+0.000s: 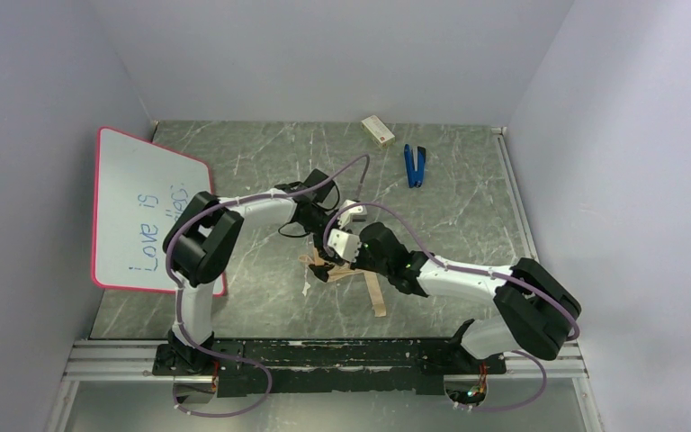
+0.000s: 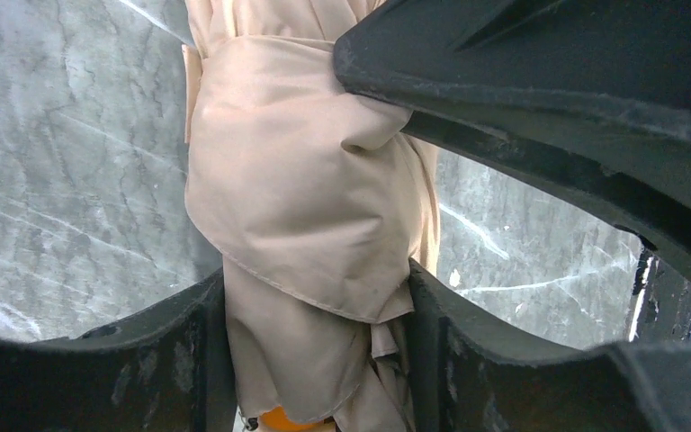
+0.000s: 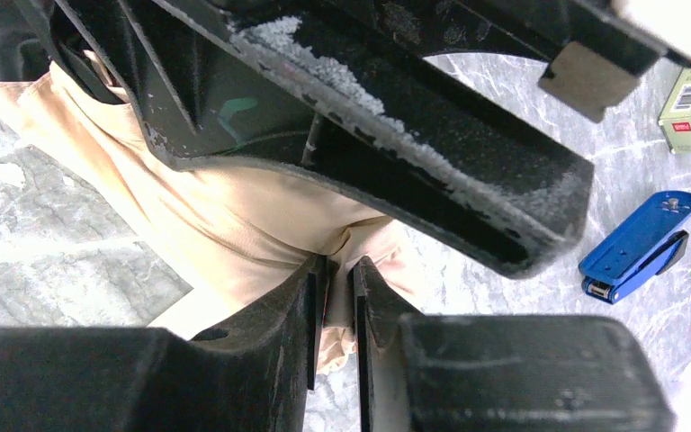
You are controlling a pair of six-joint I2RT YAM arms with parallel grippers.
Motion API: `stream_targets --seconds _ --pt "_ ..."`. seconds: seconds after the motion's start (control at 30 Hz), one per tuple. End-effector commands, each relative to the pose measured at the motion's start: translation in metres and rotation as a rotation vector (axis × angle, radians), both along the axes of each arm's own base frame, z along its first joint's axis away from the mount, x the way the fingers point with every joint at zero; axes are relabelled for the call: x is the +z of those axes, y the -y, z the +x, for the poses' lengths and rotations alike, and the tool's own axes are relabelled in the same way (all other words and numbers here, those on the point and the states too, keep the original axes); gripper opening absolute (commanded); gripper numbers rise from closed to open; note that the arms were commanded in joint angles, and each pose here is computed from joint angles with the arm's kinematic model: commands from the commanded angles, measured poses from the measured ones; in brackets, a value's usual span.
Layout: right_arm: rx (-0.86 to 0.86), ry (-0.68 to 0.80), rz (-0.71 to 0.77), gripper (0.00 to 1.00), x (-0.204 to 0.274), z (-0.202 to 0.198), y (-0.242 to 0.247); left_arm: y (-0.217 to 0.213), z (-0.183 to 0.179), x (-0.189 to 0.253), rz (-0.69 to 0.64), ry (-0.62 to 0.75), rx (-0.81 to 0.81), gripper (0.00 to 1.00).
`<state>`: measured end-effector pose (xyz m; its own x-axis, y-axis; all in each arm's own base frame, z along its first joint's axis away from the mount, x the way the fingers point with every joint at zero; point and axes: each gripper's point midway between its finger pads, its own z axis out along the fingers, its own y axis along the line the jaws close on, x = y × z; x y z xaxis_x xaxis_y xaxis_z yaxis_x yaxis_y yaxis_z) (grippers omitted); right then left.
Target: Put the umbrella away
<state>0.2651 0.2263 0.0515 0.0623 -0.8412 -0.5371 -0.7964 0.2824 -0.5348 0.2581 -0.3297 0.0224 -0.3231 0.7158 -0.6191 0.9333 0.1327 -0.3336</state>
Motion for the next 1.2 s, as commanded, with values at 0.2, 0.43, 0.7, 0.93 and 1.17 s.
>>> stream_targets --seconds 0.2,0.43,0.7,0.93,1.17 --pt "0.005 -0.144 -0.080 0.27 -0.034 -0.033 0.023 -0.039 -0.016 -0.050 0.230 -0.026 0.018 0.19" --pt "0.027 -0.092 0.087 0.55 0.013 -0.032 0.003 -0.046 -0.007 -0.056 0.288 0.022 0.026 0.05" --pt "-0.015 -0.091 0.314 0.62 0.075 -0.047 0.000 -0.050 0.012 -0.063 0.365 0.122 0.090 0.05" --pt "-0.223 -0.092 0.739 0.61 0.148 -0.057 0.011 -0.053 0.019 -0.067 0.459 0.287 0.103 0.05" --pt "-0.720 -0.142 1.097 0.55 0.174 -0.047 0.061 -0.050 0.014 -0.072 0.511 0.388 0.076 0.05"
